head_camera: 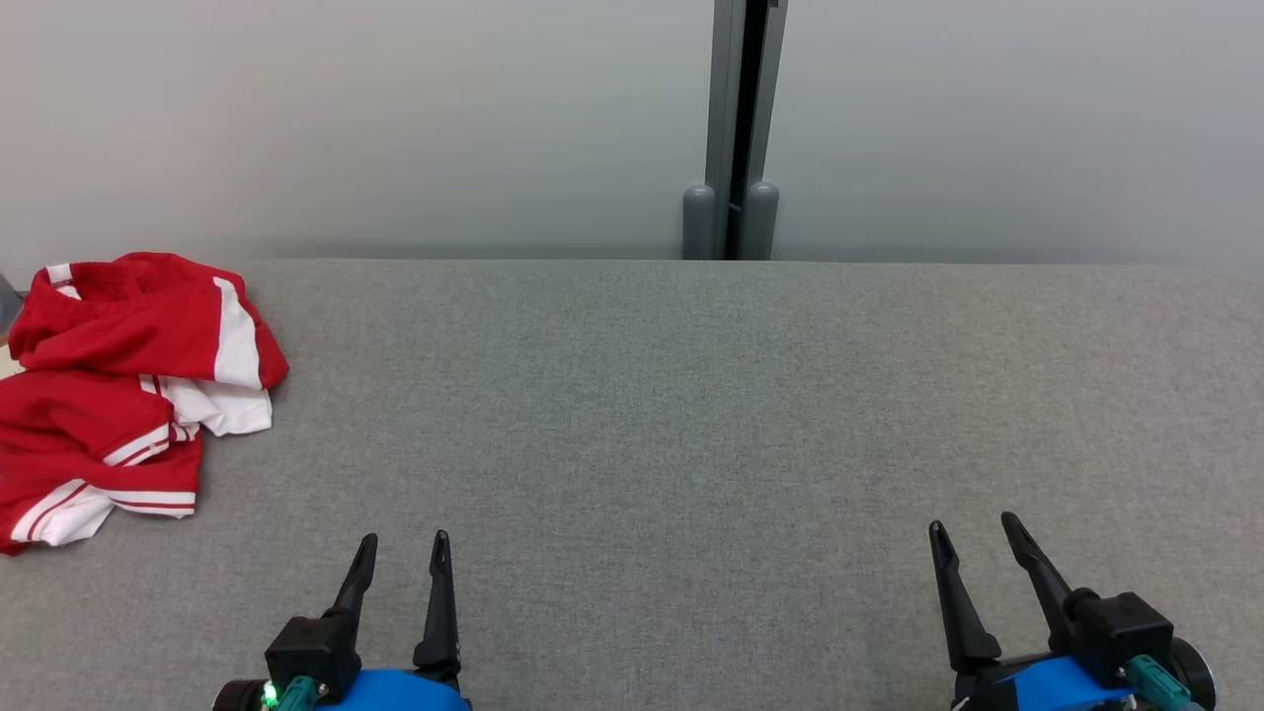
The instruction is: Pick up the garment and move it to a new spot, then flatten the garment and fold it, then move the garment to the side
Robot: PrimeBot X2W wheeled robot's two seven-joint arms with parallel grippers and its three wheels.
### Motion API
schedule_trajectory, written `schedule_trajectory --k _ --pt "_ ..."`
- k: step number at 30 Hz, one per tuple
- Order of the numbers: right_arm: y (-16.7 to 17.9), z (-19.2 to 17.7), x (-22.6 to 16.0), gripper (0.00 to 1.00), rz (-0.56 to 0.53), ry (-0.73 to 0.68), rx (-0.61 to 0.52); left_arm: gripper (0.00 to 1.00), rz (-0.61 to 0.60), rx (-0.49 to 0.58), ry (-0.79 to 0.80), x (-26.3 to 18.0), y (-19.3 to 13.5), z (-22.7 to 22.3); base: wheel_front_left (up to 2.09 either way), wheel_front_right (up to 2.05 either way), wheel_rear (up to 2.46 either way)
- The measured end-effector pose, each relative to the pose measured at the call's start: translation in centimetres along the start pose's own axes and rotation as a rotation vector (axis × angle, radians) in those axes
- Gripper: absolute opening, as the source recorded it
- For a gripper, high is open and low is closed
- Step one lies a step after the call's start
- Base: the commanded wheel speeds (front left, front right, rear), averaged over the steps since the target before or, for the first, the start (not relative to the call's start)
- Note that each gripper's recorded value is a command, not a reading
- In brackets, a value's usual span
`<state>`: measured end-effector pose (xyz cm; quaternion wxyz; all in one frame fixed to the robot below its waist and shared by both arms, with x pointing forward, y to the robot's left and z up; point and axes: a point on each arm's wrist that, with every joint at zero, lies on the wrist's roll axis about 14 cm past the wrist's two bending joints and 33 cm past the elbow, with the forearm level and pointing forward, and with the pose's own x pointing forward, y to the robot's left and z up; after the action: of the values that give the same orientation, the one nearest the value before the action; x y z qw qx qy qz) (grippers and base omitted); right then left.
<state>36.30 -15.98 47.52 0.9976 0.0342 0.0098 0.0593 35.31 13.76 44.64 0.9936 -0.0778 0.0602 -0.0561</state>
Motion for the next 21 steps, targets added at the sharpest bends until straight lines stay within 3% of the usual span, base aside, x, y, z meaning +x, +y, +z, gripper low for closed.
schedule_trajectory --k 13,21 --pt "-0.1 -0.1 0.1 1.0 -0.002 0.004 0.0 1.0 0.008 0.0 0.003 -0.1 0.2 -0.1 0.0 0.0 0.0" --pt "2.8 0.2 1.8 1.0 0.092 -0.004 -0.013 1.0 0.12 -0.012 -0.061 -2.2 3.4 1.7 0.0 0.0 0.0"
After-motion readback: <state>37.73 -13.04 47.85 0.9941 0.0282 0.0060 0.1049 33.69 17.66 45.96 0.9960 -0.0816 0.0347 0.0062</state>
